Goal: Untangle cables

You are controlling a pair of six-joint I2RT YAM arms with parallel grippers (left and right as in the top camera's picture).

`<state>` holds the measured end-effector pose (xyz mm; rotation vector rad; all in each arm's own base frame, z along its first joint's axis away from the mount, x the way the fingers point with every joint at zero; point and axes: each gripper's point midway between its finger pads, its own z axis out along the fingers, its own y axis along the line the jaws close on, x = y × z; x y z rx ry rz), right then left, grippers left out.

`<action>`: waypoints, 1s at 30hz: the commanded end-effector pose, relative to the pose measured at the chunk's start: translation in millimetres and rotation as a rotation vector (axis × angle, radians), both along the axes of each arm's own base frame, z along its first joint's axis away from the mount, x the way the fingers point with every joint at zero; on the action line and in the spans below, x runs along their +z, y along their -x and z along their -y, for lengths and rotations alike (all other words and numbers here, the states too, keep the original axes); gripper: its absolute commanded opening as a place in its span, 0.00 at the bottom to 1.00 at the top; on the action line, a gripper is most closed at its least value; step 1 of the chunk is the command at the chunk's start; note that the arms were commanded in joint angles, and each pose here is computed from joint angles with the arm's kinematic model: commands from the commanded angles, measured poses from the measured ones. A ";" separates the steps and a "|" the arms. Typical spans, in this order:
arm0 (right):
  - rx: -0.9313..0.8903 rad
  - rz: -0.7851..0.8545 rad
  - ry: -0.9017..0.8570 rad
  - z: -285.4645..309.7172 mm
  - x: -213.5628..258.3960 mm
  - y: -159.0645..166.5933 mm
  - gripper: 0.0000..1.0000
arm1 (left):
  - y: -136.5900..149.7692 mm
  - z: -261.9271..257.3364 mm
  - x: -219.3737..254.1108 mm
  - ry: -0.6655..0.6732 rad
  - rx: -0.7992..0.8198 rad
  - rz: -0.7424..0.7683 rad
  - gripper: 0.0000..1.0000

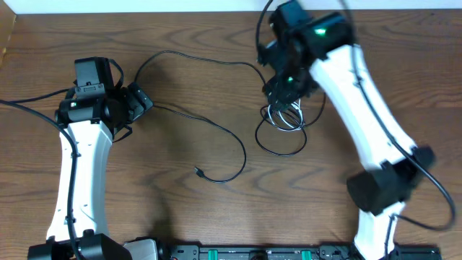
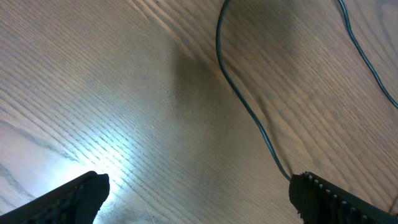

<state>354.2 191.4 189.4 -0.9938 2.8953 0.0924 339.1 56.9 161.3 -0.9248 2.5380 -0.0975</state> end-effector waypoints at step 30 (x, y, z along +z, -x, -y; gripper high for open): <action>-0.088 -0.300 0.114 21.8 -94.5 6.3 0.39 | 0.5 -2.8 2.7 -0.008 0.011 0.004 0.98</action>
